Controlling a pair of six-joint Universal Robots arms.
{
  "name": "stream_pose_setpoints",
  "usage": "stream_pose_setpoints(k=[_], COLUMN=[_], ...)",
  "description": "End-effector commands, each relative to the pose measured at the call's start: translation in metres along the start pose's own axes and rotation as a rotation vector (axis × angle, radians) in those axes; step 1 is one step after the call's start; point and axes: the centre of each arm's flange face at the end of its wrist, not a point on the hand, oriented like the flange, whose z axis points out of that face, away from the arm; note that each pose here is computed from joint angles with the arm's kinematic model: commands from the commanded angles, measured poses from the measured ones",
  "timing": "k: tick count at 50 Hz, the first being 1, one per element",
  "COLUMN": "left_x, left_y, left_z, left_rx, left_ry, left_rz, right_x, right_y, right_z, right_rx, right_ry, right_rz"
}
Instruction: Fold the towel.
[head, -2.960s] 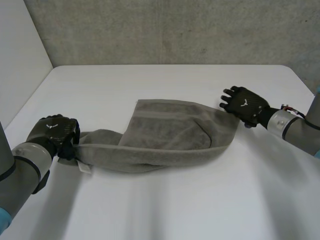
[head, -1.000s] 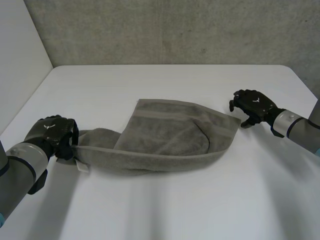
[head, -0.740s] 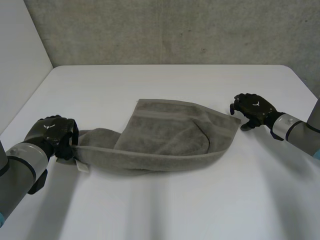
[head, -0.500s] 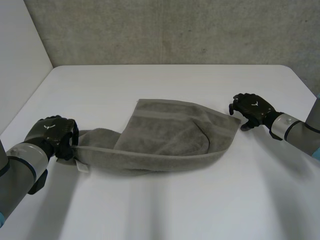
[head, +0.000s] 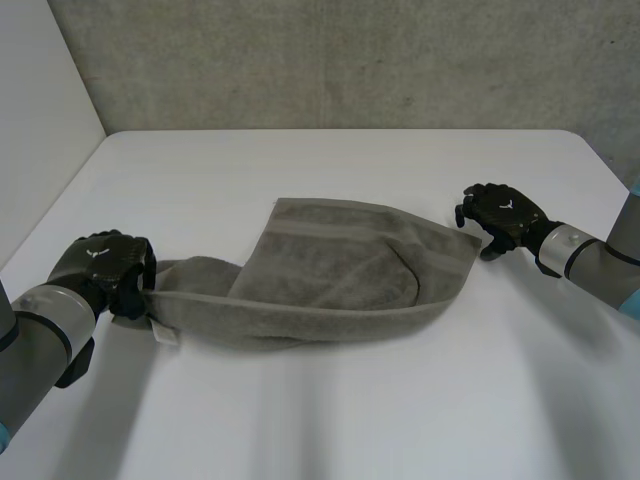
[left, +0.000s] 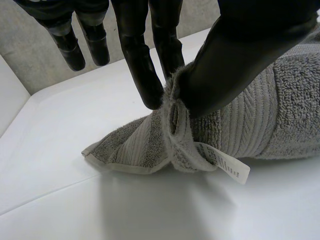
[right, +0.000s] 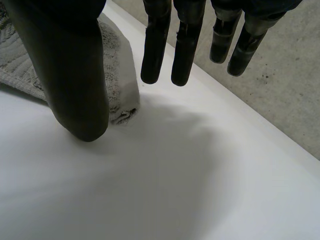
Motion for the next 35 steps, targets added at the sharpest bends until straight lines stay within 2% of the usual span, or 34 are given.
stream_pose_setpoints(k=[1,35], left_x=[-0.0001,0.0027], left_y=[-0.0002,0.0012], left_z=[0.0001,-0.0002], left_rx=[0.001,-0.001], left_ry=[0.0,0.009], left_rz=[0.0,0.004], right_x=[-0.0008,-0.0028], right_y=[-0.0006,0.0074], right_z=[0.0001,0.0048], right_rx=[0.0,-0.004], right_ry=[-0.002,-0.009], right_rz=[0.0,0.004])
